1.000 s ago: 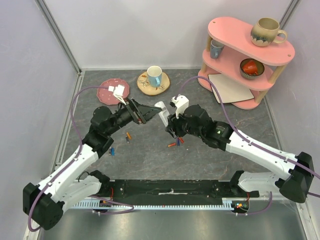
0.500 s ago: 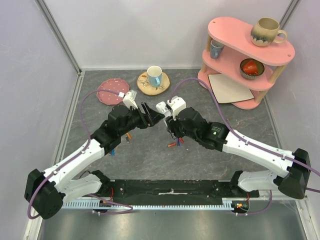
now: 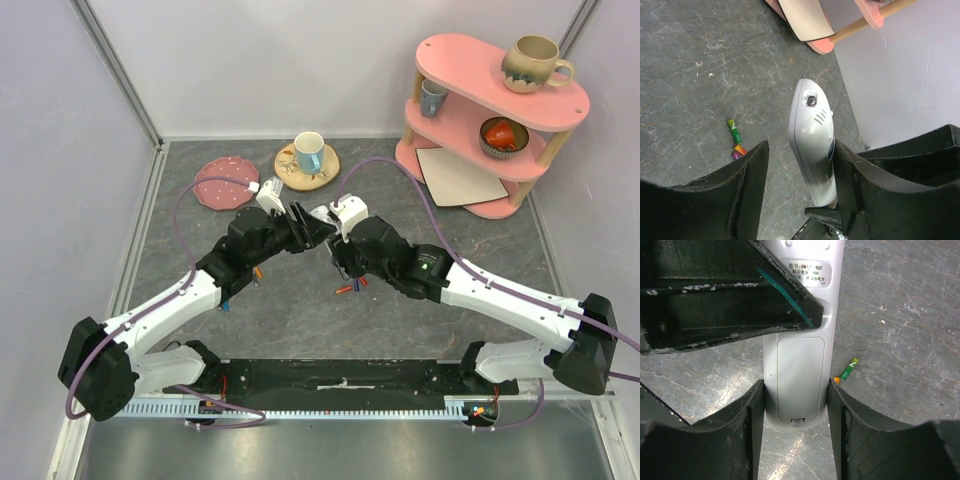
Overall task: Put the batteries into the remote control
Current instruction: Adjust the remote control.
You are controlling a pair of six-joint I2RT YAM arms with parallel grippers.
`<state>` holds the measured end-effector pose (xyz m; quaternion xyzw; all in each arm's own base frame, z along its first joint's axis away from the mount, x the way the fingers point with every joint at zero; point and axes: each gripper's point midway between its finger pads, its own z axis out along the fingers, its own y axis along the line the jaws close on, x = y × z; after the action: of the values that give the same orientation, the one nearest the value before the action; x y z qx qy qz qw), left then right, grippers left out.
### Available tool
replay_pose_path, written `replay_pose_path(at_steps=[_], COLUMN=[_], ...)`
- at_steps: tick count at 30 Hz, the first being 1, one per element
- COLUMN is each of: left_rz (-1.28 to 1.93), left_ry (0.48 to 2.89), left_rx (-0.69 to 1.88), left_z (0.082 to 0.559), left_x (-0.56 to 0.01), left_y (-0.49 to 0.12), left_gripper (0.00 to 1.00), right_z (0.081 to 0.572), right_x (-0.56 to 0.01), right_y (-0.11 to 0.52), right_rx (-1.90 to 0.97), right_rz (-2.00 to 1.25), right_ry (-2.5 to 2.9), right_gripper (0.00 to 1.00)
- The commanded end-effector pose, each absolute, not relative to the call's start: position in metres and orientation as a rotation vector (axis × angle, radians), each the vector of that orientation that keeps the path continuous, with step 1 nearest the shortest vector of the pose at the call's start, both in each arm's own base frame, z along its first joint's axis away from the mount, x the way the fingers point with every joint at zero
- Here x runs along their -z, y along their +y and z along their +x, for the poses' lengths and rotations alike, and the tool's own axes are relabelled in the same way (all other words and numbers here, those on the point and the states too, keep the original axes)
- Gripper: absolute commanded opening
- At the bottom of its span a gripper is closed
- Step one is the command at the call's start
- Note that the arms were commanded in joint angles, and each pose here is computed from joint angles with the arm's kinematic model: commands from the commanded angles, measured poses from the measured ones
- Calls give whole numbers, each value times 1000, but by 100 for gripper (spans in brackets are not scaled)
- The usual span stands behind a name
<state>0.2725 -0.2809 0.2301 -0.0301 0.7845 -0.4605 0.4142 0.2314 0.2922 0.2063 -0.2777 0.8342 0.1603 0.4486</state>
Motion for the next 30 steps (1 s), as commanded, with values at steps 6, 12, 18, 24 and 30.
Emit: replay_pose_path(at_steps=[6,12,18,24,30], left_rz=[-71,-68,-64,-58,-61], left_ry=[1900,1900,1900,1892,1881], left_rx=[1244,1254,1266,1275,1276], left_z=[277,278,278,275,273], left_x=[-250,-249,-246,-246,-243], left_y=[-296,-299,-302,-301,-298], left_gripper=[56,51,40,24,2], right_z=[235,235,234,232,232], right_x=[-237,-235,-235,-237,-241], right_y=[307,308,307,305,301], right_rx=[-471,-476,-478,-480,-479], right_rz=[-648,-652,-649,-650,-642], right_ry=[1994,1996,1996,1989,1982], right_gripper=[38,38,38,44,68])
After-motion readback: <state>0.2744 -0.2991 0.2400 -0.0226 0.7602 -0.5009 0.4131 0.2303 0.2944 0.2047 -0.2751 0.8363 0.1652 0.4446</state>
